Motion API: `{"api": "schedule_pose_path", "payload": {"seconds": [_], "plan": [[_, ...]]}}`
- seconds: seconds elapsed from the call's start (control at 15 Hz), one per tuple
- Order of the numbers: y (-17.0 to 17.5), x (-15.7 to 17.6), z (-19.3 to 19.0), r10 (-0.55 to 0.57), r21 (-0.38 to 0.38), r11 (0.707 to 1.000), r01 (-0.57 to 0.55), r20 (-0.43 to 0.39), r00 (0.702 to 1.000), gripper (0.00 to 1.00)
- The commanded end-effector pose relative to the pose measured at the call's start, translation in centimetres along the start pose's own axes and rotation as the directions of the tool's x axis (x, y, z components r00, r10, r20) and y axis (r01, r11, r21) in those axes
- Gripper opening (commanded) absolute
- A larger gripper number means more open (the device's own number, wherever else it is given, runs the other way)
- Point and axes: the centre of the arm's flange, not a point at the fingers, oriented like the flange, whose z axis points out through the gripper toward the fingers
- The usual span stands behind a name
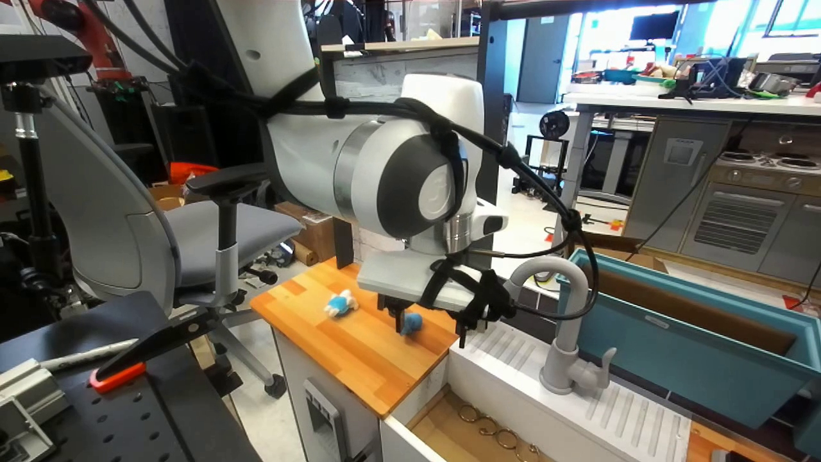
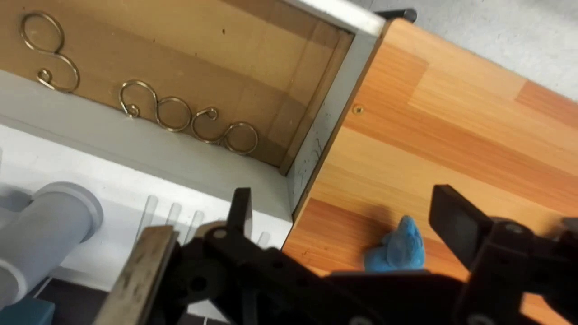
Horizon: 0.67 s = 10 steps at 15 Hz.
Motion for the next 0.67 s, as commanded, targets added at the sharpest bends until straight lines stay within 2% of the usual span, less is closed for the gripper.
{"api": "schedule_pose_path", "payload": {"seconds": [0.0, 0.2, 0.47, 0.53, 0.6], "plan": [[0.5, -1.7, -1.9, -0.032, 0.042, 0.999, 0.026, 0.153, 0.988, 1.00], [0.7, -2.8, -2.2, 0.003, 0.034, 0.999, -0.011, 0.244, 0.970, 1.00], [2.4, -3.8, -2.9, 0.101, -0.046, 0.995, -0.091, 0.293, 0.951, 1.00], [2.3, -3.1, -1.6, 0.064, -0.005, 0.998, -0.065, 0.249, 0.966, 1.00], [2.7, -3.4, -1.8, 0.082, -0.019, 0.997, -0.079, 0.259, 0.962, 1.00]]}}
